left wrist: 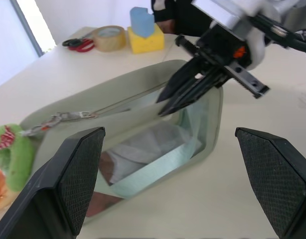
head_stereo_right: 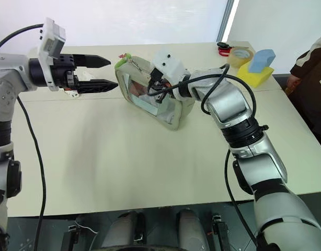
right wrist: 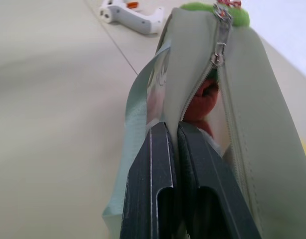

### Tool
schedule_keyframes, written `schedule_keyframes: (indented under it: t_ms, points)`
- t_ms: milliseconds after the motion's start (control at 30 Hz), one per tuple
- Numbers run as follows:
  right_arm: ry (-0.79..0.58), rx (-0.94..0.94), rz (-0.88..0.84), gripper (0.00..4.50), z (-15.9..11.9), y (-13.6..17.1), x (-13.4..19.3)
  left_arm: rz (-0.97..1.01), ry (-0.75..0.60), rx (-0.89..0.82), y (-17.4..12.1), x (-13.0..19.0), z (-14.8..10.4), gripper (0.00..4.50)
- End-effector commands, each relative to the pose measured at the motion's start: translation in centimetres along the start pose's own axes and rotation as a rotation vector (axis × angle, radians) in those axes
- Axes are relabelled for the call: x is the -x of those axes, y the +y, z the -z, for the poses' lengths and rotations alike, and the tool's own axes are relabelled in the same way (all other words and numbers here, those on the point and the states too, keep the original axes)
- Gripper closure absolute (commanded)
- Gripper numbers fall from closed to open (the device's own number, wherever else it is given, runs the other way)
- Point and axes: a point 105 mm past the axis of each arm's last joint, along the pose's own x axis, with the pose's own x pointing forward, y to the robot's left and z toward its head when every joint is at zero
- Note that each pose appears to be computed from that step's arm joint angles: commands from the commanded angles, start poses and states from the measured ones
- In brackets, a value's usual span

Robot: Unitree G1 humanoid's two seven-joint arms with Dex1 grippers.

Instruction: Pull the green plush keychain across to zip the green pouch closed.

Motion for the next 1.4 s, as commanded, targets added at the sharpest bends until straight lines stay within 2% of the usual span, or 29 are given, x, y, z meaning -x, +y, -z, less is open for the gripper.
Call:
schedule_keyframes:
  t_ms: [33,233,400,567,667,733,800,933,1067,1400]
  points:
    - [-0.118,0.236,-0.036,4.46,-3.2,-0.6,1.6,-0.082,-0.083,-0.047,1.2,2.7,-3.2,0.00]
    - [-0.101,0.213,-0.173,4.46,0.1,0.3,2.7,-0.052,-0.074,-0.053,0.0,2.5,-2.8,0.00]
    - [-0.158,0.182,-0.255,4.46,0.1,2.1,2.8,-0.040,-0.075,-0.042,-0.6,2.3,-2.6,0.00]
    - [-0.138,0.161,-0.332,4.46,0.5,3.4,3.1,-0.007,-0.065,-0.033,-0.9,2.1,-2.4,0.00]
    - [-0.134,0.122,-0.329,3.46,0.5,3.4,3.4,0.010,-0.037,-0.033,-1.1,2.0,-1.8,0.00]
    - [-0.128,0.130,-0.308,2.51,0.2,3.2,3.8,0.002,-0.024,-0.032,-0.8,2.3,-1.4,0.00]
    - [-0.138,0.134,-0.273,1.54,-1.2,2.6,5.2,-0.038,0.001,-0.022,0.2,3.2,-0.9,0.00]
    - [-0.144,0.139,-0.211,1.54,-2.7,1.9,7.6,-0.122,0.058,0.004,2.1,5.6,0.7,0.00]
    - [-0.094,0.106,-0.205,1.54,-1.8,2.8,9.1,-0.177,0.095,0.028,3.3,7.4,1.9,0.00]
    - [-0.055,0.073,-0.213,1.54,1.1,4.3,7.1,-0.110,0.174,0.050,2.7,7.3,3.6,0.00]
